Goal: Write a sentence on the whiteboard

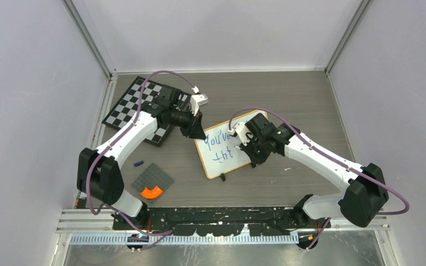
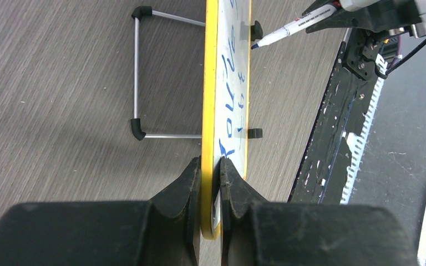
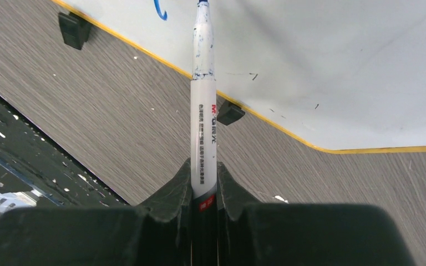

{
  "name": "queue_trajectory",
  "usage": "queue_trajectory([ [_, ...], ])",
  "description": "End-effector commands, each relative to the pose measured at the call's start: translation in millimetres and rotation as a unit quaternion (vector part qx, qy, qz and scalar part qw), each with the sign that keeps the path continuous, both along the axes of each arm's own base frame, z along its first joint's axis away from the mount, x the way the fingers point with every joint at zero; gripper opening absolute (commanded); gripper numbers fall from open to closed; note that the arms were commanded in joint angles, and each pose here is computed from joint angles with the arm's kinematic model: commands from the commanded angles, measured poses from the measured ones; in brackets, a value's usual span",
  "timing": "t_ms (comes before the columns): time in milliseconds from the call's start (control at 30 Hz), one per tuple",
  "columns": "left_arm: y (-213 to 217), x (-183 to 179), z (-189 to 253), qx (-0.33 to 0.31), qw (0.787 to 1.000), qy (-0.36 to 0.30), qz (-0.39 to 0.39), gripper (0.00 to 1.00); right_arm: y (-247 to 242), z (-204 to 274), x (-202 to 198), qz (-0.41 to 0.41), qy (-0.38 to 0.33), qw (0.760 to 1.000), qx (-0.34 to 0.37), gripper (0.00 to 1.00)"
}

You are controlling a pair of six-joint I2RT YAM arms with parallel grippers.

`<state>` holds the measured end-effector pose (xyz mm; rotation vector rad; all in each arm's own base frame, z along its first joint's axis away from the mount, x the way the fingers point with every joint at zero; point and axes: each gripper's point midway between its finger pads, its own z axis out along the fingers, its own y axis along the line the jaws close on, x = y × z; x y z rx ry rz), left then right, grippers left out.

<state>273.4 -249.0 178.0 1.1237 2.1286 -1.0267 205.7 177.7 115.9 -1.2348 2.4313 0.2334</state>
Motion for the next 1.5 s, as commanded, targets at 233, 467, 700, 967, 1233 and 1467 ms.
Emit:
queue_trajectory([
  [233,14.9,11.3,-18.8,0.048,0.998,-0.042,0.01,0.0,-5.3,-8.8,8.9,-0.014,-0.012,1.0,-0.018,0.0],
  [467,15.8,9.7,-20.3,0.049,0.998,-0.042,0.009,0.0,-1.6,-9.4,17.6,-0.018,-0.021,0.999,-0.02,0.0],
  [700,16.8,7.9,-19.8,0.05,0.998,-0.044,0.006,0.0,5.7,-7.5,21.0,-0.014,-0.016,1.0,-0.013,0.0],
  [967,17.4,7.8,-20.2,0.051,0.998,-0.045,0.006,0.0,11.8,-11.6,18.7,-0.002,-0.007,1.0,-0.012,0.0],
  [1233,16.8,9.2,-21.3,0.052,0.998,-0.045,0.005,0.0,4.8,-23.3,11.0,0.006,0.001,1.0,-0.031,0.0],
  [1467,16.2,9.5,-21.4,0.051,0.998,-0.042,0.005,0.0,-5.7,-21.4,8.6,0.002,-0.007,0.999,-0.039,0.0],
])
